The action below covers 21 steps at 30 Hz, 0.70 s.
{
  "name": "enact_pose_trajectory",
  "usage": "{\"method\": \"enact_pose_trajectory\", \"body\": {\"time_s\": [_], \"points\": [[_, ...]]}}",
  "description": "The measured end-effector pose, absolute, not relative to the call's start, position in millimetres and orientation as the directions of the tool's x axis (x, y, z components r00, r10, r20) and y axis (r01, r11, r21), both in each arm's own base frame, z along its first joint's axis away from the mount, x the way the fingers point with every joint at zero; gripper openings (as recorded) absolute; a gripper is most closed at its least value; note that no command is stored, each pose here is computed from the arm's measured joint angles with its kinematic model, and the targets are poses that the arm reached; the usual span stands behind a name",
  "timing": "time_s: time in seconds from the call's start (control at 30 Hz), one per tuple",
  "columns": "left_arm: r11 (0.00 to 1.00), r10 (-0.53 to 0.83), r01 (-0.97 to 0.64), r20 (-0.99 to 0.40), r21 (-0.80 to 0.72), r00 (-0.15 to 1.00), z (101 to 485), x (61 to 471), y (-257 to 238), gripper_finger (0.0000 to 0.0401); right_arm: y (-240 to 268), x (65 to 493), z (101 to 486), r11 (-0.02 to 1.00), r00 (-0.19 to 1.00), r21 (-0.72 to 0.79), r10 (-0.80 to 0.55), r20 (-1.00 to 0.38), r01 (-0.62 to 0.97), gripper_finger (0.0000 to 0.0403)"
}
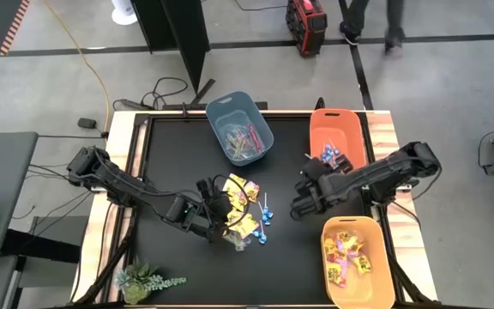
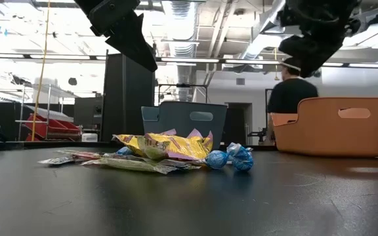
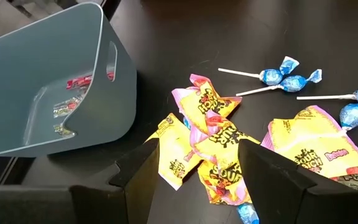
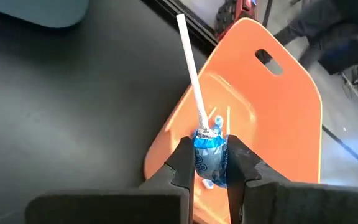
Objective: Sort candy
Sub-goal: Put the blue candy into the orange bin
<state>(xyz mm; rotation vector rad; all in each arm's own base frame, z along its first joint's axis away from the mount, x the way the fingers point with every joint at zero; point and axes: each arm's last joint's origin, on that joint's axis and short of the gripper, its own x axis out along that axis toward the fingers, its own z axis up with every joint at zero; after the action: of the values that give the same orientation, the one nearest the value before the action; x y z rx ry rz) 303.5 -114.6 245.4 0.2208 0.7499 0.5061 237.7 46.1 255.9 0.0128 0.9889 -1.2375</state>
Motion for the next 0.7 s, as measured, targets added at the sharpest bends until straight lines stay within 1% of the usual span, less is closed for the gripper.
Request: {"method": "enact_pose_trajectory", "body": {"time_s": [0.1,0.23,0.33,0.43,0.53,0.7], "points": [[0.858,0.513,-0.361,-0.594,0.365,0.62,245.4,303.5,-114.6,0.0212,30.6,234.4,256.9,0.35,-0.075,-0.503,-0.759,-0.647,0.79,0.0054],[0.862,0.507,-0.359,-0.599,0.358,0.62,245.3,303.5,-114.7,0.0212,4.6,225.0,248.1,0.31,-0.177,-0.528,-0.71,-0.682,0.791,0.0054],[0.868,0.496,-0.351,-0.607,0.351,0.621,245.0,303.5,-115.2,0.0212,-11.1,215.7,242.1,0.285,-0.245,-0.565,-0.688,-0.683,0.774,0.0056],[0.868,0.496,-0.351,-0.606,0.35,0.622,245.2,303.6,-115.2,0.0212,-18.0,211.7,237.1,0.296,-0.263,-0.579,-0.675,-0.69,0.76,0.007],[0.868,0.496,-0.352,-0.606,0.35,0.622,245.1,303.7,-115.3,0.0212,-18.6,214.8,236.1,0.342,-0.23,-0.572,-0.674,-0.702,0.746,0.0108],[0.869,0.495,-0.352,-0.603,0.349,0.625,245.4,304.0,-115.3,0.0212,-18.1,220.9,234.2,0.39,-0.18,-0.553,-0.675,-0.715,0.736,0.0204]]}}
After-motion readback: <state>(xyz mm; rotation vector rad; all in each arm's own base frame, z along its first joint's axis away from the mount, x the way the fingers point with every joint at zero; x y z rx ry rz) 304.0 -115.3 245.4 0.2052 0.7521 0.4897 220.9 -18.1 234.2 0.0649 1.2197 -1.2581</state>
